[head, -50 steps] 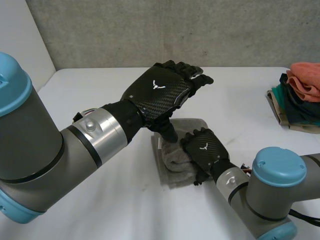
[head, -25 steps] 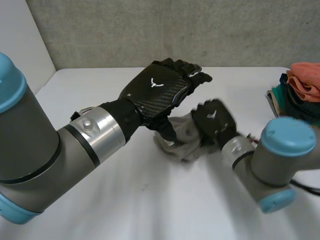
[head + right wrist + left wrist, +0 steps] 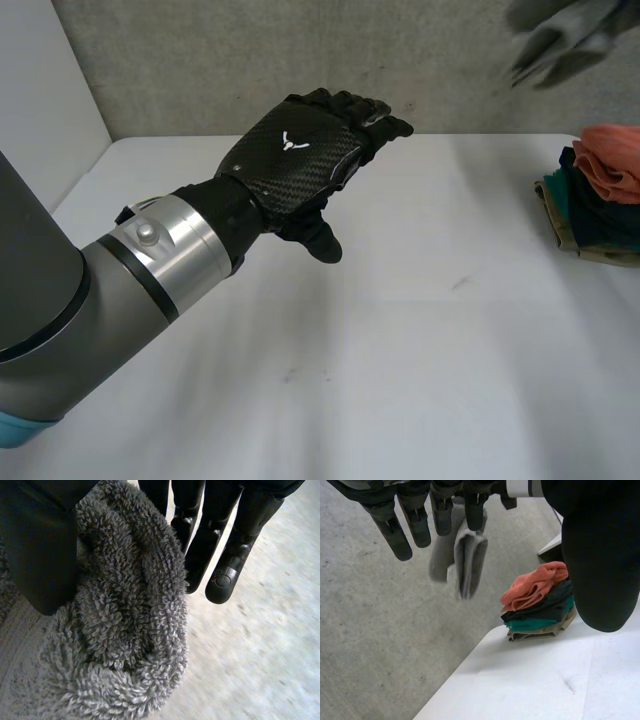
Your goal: Fold the laundry.
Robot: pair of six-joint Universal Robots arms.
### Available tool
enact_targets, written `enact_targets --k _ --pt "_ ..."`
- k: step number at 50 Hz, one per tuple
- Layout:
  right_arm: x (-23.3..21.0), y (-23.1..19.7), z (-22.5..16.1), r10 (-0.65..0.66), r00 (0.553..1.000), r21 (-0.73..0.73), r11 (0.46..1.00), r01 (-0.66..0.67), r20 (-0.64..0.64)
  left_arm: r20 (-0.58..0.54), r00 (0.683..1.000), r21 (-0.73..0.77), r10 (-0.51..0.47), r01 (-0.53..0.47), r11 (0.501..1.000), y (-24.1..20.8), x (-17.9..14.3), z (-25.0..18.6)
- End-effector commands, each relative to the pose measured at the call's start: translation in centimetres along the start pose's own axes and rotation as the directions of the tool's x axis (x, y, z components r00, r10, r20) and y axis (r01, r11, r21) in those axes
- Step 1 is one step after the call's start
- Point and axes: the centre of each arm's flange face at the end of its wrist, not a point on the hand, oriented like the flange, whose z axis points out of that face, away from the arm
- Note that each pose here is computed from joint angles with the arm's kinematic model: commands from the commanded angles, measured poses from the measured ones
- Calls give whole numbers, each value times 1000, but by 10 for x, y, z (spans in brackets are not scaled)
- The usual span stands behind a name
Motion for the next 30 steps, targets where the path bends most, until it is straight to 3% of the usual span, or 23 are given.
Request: enact_targets --k 1,7,12,16,21,30 --pt "48 72 -15 55 996 -98 993 -62 -73 2 1000 8 3 -3 1000 0 -1 1" --pt "23 131 -52 89 996 -205 975 -89 -7 -1 1000 3 -1 1 1000 2 0 1" --pt "12 193 -118 45 997 -326 945 -24 59 -5 1000 -3 -3 3 1000 6 3 1" --pt "9 211 -148 35 994 -385 923 6 99 -3 1000 0 -2 2 1000 7 2 1" --pt "16 213 -163 38 995 -424 906 4 90 -6 1000 0 -2 2 1000 7 4 1" --pt "30 186 -150 60 996 -409 912 -27 67 -8 1000 -2 -3 3 1000 8 5 1"
